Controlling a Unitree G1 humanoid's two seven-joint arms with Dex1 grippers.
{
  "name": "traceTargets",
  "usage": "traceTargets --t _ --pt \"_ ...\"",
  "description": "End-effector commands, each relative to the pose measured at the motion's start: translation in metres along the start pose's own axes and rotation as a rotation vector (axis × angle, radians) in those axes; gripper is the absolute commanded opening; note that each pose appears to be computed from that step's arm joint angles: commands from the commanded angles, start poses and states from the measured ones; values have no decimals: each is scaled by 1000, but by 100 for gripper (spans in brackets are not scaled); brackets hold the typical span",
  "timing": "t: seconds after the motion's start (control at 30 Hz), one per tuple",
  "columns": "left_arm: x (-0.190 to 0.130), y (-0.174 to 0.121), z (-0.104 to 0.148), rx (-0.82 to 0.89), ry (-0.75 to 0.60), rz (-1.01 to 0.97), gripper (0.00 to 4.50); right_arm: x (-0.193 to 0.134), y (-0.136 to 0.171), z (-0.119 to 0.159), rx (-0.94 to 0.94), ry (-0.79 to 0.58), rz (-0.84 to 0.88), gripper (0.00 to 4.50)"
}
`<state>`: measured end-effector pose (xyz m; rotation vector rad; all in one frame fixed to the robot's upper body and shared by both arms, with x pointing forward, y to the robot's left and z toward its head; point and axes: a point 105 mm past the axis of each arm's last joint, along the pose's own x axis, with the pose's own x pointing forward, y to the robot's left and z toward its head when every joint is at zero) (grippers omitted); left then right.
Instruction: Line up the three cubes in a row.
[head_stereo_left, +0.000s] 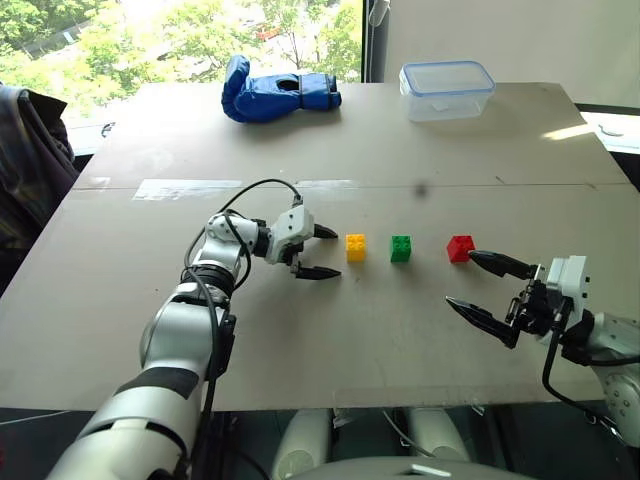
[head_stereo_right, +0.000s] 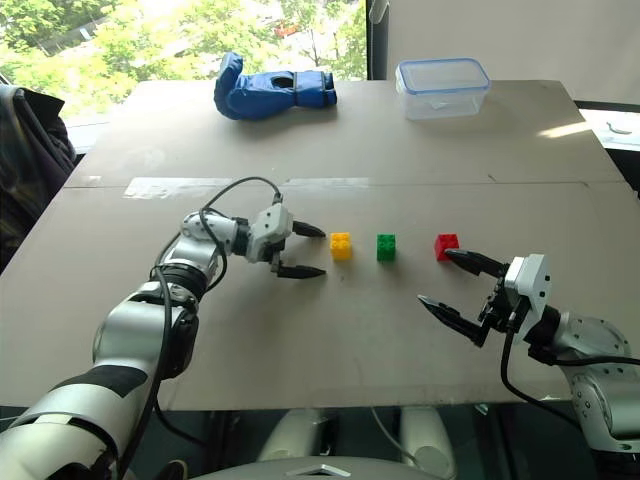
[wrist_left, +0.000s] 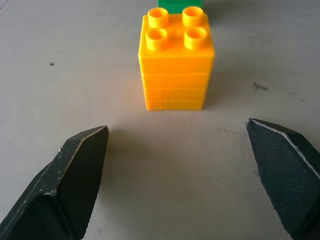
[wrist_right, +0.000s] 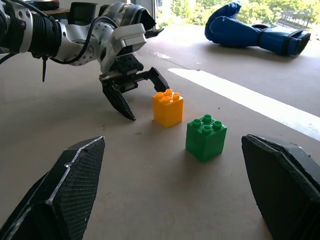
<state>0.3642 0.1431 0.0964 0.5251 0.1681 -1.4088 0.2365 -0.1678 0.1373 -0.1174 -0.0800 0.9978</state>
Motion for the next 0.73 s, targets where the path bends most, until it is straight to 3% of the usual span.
traceTargets --t 0.03,0.17,0.37,0.5,0.73 --pt "-24 -2 9 -1 -117 58 449 -15 -9 -1 -40 16 -35 450" --pt "-36 -27 12 21 -101 138 449 -33 -26 -27 -43 90 -138 450" --pt "-28 -81 29 -119 -129 309 449 -53 -36 -54 4 145 -174 450" --pt "-12 -127 22 -252 -116 402 449 -63 -37 -58 8 156 -171 450" --pt "0 -149 5 -325 -47 459 449 -66 -34 -57 13 152 -168 450"
